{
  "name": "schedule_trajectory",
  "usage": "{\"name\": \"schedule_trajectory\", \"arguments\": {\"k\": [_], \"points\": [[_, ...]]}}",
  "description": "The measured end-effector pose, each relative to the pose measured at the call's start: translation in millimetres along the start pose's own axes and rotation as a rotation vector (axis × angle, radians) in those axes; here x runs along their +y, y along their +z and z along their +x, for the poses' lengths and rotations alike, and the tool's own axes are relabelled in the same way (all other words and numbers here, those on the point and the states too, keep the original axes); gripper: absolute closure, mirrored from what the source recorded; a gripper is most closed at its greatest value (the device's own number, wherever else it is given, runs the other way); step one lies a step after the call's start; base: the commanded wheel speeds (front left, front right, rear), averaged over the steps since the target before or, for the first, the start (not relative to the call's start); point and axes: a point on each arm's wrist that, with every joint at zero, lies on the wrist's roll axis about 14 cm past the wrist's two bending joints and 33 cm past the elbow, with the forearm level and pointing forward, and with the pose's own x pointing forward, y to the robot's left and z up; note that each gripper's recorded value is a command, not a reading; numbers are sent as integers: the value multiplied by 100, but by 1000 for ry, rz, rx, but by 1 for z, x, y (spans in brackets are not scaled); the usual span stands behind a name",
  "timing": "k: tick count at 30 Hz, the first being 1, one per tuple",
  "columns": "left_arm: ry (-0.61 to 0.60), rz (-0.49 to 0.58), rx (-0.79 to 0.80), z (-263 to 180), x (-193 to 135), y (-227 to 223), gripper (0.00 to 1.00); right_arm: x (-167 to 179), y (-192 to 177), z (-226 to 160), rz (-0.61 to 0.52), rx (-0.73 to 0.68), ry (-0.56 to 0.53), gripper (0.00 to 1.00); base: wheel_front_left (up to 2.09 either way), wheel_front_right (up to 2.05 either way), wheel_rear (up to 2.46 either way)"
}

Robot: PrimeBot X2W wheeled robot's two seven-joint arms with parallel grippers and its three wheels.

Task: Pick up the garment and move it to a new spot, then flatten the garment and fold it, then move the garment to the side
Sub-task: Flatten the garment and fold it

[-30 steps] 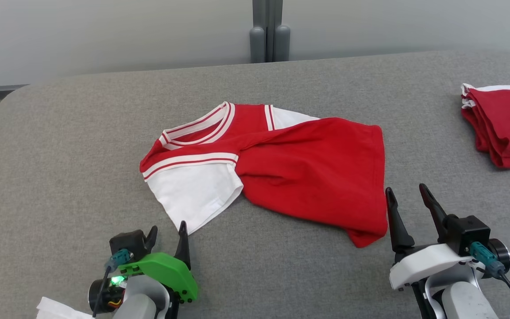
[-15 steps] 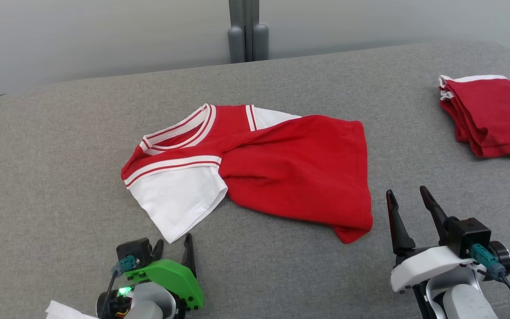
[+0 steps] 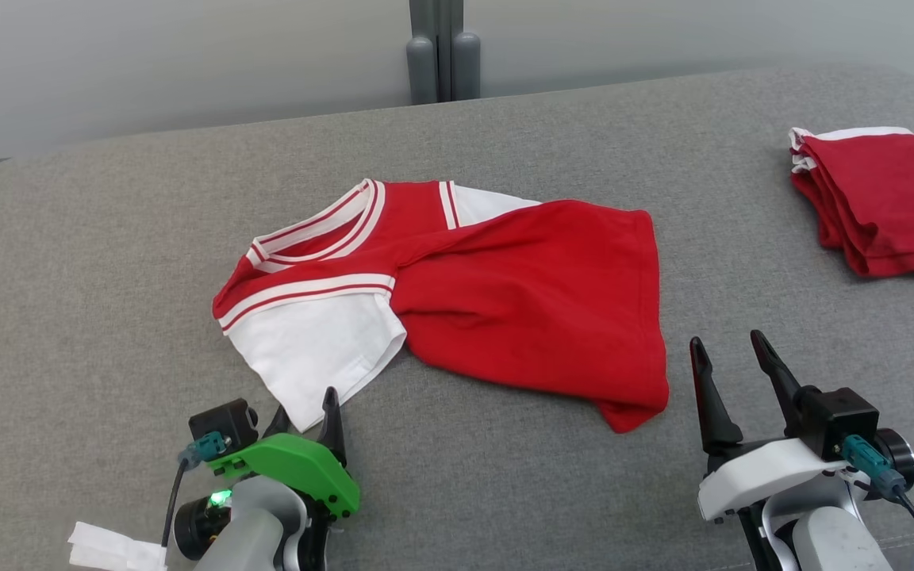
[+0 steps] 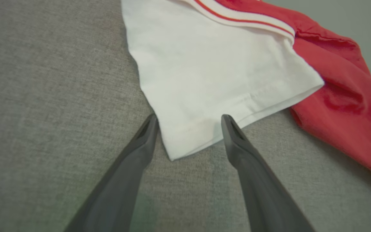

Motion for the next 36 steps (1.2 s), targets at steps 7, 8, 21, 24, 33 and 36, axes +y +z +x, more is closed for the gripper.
{"name": "schedule_trajectory", "arguments": {"k": [7, 8, 21, 24, 33, 36], "points": [[0, 26, 10, 7, -2, -1, 73, -6, -2, -1, -1, 6, -19, 0, 0, 0, 0], [0, 31, 9, 7, -2, -1, 82, -7, -2, -1, -1, 6, -21, 0, 0, 0, 0], [-23, 48, -110, -2, -8, 31, 100, 1, 3, 5, 5, -13, 4, 0, 0, 0, 0], [-29, 47, -173, -6, -9, 50, 100, 3, 3, 7, -10, -10, 13, 0, 0, 0, 0], [-31, 38, -315, -12, -9, 90, 100, -6, 31, 70, -218, 6, 21, 0, 0, 0, 0], [-28, 31, -330, -9, -7, 95, 100, -18, 27, 95, -267, 74, 19, 0, 0, 0, 0]]}}
